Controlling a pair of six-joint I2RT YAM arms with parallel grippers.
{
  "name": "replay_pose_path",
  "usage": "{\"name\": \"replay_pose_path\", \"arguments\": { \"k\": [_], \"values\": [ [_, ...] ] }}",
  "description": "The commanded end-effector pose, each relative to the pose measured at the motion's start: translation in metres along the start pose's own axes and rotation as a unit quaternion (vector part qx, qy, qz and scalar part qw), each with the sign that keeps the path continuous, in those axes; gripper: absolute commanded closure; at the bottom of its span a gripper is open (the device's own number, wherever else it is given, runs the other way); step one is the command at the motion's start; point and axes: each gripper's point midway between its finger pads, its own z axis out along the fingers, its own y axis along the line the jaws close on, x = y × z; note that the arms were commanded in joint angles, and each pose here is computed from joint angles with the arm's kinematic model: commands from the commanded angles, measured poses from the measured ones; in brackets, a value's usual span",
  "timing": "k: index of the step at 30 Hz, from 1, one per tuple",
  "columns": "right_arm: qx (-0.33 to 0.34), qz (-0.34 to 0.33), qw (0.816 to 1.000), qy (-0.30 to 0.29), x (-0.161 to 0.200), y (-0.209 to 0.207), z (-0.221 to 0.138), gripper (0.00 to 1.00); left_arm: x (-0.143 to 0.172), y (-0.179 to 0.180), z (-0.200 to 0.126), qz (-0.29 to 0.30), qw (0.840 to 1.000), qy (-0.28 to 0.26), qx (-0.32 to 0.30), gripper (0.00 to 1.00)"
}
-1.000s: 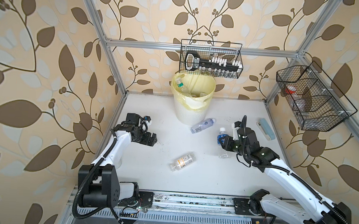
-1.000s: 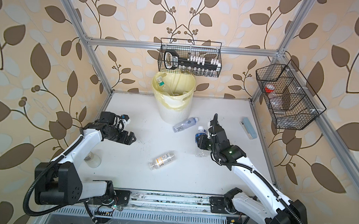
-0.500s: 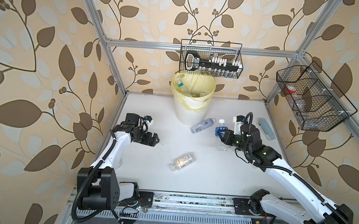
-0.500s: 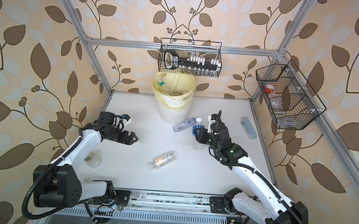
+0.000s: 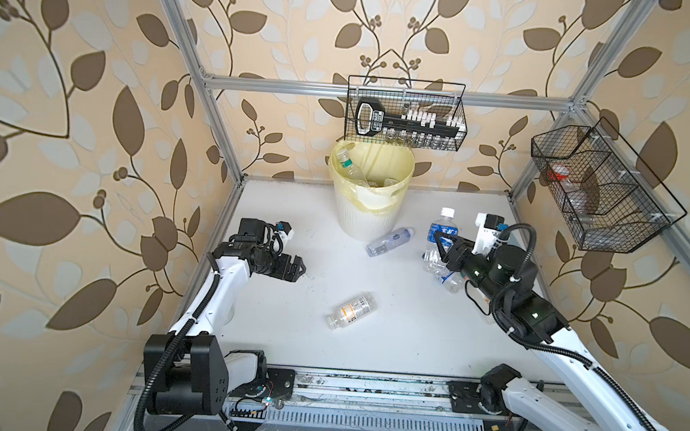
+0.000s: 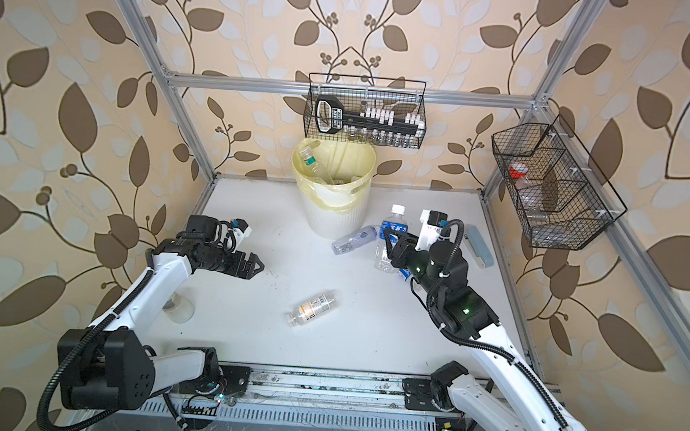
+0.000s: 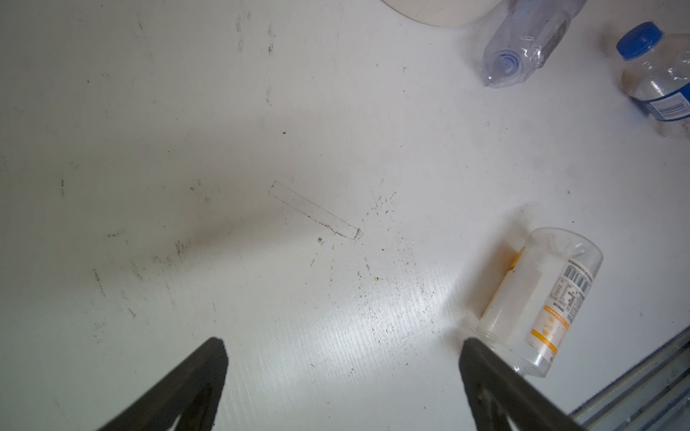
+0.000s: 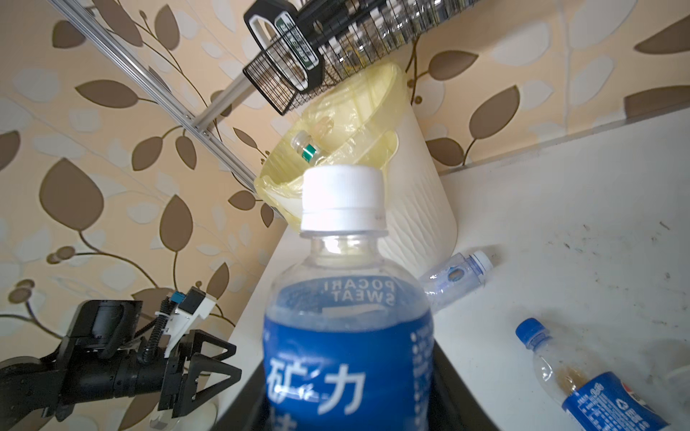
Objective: Throw the plastic bottles in the bin
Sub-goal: Throw the plastic bottle into the trash bin.
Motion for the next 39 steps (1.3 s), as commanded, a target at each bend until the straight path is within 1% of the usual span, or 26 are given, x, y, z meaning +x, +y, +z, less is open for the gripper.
{"name": "replay_pose_path", "arguments": {
  "k": [1,5,9,12,14,17,18,19,20,21,22,23,25,27,29,32,36,39],
  "values": [
    [-0.012,-0.002,0.999,-0.032,-0.006,0.001,-0.002,0.55,-0.005,-0.007,-0.009,0.017,1.000,-0.011,0.013,0.01],
    [-0.020,-0.013,0.999,-0.033,-0.013,0.015,0.009,0.54,-0.005,-0.009,-0.010,0.015,1.000,-0.012,0.015,0.01],
    [-0.033,-0.034,0.998,-0.028,-0.029,0.044,0.033,0.54,-0.005,-0.009,-0.011,0.015,1.000,-0.013,0.016,0.01],
    [-0.048,-0.048,0.997,-0.037,-0.051,0.070,0.061,0.54,-0.007,-0.011,-0.013,0.015,1.000,-0.016,0.017,0.01],
    [-0.055,-0.064,0.995,-0.048,-0.073,0.090,0.089,0.54,-0.008,-0.012,-0.015,0.016,0.999,-0.019,0.020,0.01],
    [-0.037,-0.084,0.994,-0.059,-0.104,0.111,0.139,0.54,-0.009,-0.014,-0.018,0.017,0.999,-0.024,0.021,0.01],
    [-0.028,-0.092,0.994,-0.061,-0.113,0.117,0.159,0.51,-0.009,-0.015,-0.020,0.017,0.999,-0.025,0.021,0.01],
    [-0.019,-0.094,0.994,-0.055,-0.117,0.119,0.180,0.45,-0.010,-0.015,-0.021,0.019,0.999,-0.029,0.020,0.01],
    [-0.014,-0.092,0.995,-0.048,-0.121,0.119,0.196,0.34,-0.010,-0.016,-0.022,0.019,0.999,-0.031,0.019,0.01],
    [-0.007,-0.089,0.995,-0.041,-0.125,0.118,0.211,0.14,-0.010,-0.016,-0.023,0.020,0.999,-0.033,0.019,0.01],
    [0.000,-0.086,0.996,-0.032,-0.127,0.116,0.223,0.00,-0.010,-0.016,-0.024,0.020,0.999,-0.034,0.017,0.01],
    [0.001,-0.084,0.996,-0.032,-0.131,0.116,0.228,0.00,-0.010,-0.016,-0.025,0.021,0.999,-0.035,0.017,0.01],
    [0.009,-0.080,0.996,-0.033,-0.137,0.116,0.225,0.00,-0.011,-0.015,-0.026,0.021,0.999,-0.038,0.013,0.01],
    [0.004,-0.089,0.995,-0.042,-0.138,0.120,0.210,0.00,-0.011,-0.014,-0.026,0.021,0.999,-0.040,0.012,0.01],
    [0.007,-0.100,0.993,-0.061,-0.137,0.122,0.187,0.00,-0.012,-0.014,-0.026,0.021,0.999,-0.042,0.011,0.01],
    [0.010,-0.100,0.993,-0.069,-0.134,0.114,0.149,0.00,-0.013,-0.015,-0.027,0.021,0.999,-0.044,0.015,0.01],
    [0.007,-0.095,0.993,-0.067,-0.121,0.097,0.099,0.00,-0.014,-0.017,-0.029,0.024,0.998,-0.049,0.017,0.01],
    [0.025,-0.089,0.994,-0.050,-0.099,0.074,0.072,0.00,-0.013,-0.020,-0.030,0.025,0.998,-0.050,0.022,0.01]
  ]
}}
